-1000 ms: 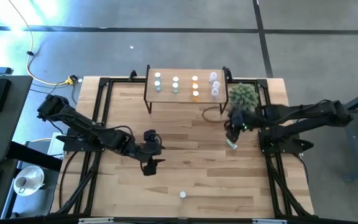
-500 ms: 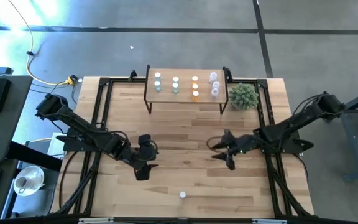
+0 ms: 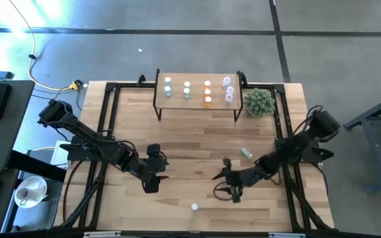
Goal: Pick and place medicine bottles onto shelf by color
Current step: Put the blue pill bottle on the shelf aligned with the other blue pill bottles
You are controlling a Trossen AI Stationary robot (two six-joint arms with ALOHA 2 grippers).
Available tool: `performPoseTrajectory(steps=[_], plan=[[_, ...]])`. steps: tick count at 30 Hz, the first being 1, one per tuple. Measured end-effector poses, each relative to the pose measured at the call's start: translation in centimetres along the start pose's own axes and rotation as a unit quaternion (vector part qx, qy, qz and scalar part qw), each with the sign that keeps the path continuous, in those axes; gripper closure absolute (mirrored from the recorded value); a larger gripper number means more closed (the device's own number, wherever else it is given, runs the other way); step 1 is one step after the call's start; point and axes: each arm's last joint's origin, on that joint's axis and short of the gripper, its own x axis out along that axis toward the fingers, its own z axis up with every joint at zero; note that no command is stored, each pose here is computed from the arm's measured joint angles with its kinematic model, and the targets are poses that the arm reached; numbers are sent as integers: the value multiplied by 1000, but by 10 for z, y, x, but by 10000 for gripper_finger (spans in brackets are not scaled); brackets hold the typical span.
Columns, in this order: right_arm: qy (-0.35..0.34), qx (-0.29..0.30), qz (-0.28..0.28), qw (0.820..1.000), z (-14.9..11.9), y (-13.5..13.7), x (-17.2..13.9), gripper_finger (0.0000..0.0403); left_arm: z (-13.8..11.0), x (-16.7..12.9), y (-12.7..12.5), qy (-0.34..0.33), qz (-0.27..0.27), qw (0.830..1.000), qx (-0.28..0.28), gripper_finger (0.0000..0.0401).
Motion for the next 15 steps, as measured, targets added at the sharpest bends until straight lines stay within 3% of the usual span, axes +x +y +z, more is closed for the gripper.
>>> performPoseTrajectory(steps=[4, 12, 15], plan=[[12, -29, 17, 999, -4, 13, 26, 206, 1, 0, 0, -5, -2, 1000, -2, 162], [25, -53, 116, 992, 0, 36, 74, 206, 2, 0, 0, -9, -1, 1000, -4, 162], [23, -69, 119, 990, 2, 41, 85, 206, 2, 0, 0, -10, -1, 1000, -4, 162]])
